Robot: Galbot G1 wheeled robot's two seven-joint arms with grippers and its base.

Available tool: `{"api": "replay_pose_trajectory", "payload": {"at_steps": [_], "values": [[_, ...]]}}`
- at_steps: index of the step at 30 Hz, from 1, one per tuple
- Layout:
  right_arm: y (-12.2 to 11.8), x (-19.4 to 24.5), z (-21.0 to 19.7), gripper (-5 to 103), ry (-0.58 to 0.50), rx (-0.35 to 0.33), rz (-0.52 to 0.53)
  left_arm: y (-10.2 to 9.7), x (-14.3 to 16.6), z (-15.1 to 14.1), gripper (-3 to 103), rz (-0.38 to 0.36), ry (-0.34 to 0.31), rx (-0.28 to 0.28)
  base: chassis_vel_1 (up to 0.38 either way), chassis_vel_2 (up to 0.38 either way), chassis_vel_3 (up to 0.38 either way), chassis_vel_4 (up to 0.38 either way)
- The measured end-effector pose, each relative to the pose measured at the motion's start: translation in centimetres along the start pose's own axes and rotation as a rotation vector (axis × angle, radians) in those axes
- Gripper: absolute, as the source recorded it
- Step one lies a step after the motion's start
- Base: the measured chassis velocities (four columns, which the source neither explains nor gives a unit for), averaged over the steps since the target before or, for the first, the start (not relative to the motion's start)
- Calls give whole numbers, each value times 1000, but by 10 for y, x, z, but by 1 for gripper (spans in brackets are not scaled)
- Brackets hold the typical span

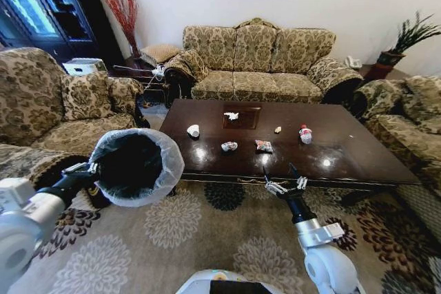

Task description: Move to the front of the table and place the trash on the table into the trash bin.

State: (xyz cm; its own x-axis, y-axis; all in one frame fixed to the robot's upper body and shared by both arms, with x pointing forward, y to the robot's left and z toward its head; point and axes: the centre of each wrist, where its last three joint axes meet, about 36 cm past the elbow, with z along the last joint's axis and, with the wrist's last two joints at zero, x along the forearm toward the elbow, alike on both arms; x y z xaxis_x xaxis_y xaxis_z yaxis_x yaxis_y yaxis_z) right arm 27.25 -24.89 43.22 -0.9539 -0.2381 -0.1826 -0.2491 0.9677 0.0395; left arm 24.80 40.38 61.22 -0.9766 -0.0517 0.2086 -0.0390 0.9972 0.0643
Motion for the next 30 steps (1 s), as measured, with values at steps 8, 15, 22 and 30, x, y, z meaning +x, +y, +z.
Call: {"api": "replay_pose_trajectory", "payload": {"at_steps": [8, 15, 22, 30], "values": [[-2, 1, 2, 100, 15, 2, 10, 6, -14, 9, 0, 13, 5, -10, -143, 139, 149, -130], [0, -5, 6, 100, 5, -2, 4, 12, -23, 7, 0, 21, 2, -24, -241, 218, 226, -227], [2, -9, 10, 100, -7, -9, -14, 20, -32, 1, 0, 20, -11, -43, -119, 110, 99, -122], [4, -13, 17, 100, 4, -13, -25, 28, -41, 2, 0, 19, -12, -53, 18, -6, -22, 3]]}}
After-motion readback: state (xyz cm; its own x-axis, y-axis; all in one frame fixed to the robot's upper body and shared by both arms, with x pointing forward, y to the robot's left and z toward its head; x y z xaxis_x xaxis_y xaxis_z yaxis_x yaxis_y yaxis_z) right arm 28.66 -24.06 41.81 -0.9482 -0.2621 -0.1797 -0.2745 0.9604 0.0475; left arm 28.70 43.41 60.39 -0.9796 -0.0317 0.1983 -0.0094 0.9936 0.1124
